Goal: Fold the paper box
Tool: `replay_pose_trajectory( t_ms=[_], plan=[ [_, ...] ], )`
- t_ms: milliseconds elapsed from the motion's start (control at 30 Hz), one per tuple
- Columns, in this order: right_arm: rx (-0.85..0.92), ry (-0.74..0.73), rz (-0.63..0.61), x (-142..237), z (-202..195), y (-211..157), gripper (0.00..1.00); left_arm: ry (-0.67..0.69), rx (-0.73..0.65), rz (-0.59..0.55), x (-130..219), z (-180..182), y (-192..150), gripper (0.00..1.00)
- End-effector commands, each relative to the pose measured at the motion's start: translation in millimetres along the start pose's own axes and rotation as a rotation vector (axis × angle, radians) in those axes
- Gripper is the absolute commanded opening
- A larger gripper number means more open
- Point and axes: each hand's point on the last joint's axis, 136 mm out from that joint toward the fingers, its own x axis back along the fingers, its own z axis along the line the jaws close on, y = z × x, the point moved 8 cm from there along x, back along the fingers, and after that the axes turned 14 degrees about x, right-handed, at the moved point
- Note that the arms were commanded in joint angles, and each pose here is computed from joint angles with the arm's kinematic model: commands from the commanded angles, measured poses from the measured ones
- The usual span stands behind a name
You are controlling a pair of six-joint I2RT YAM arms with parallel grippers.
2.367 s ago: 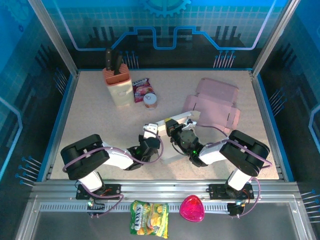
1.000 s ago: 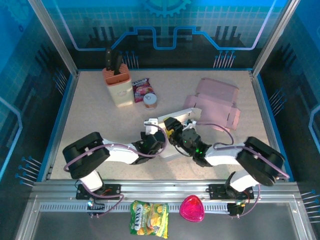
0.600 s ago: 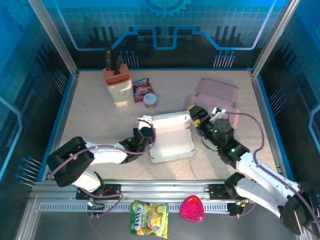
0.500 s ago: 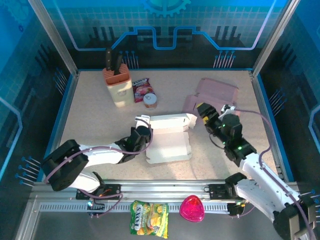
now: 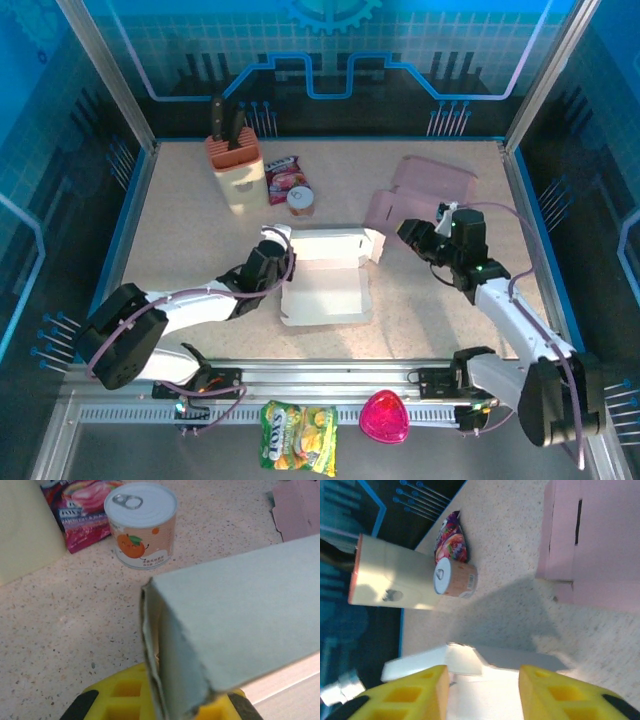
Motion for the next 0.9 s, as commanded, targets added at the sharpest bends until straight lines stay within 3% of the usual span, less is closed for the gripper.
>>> replay_pose_trajectory(
  t_ms=[0, 367, 600, 867],
  plan=[
    [0.189, 0.135, 0.004, 3.0, 3.3, 8.0, 0.38, -0.152, 0.113, 0.060, 3.8, -0.8, 14.2, 0.00],
    [0.355, 0.321, 0.003, 4.2, 22.3, 14.9, 0.42, -0.461, 0.239, 0.104, 19.4, -2.3, 51.4, 0.00],
    [0.459, 0.465, -0.004, 17.8, 43.7, 18.6, 0.53, -0.473, 0.283, 0.175, 18.7, 2.2, 61.9, 0.00],
    [0.508, 0.520, -0.009, 20.8, 49.6, 19.2, 0.55, -0.463, 0.302, 0.220, 18.0, 2.5, 66.0, 0.00]
  ],
)
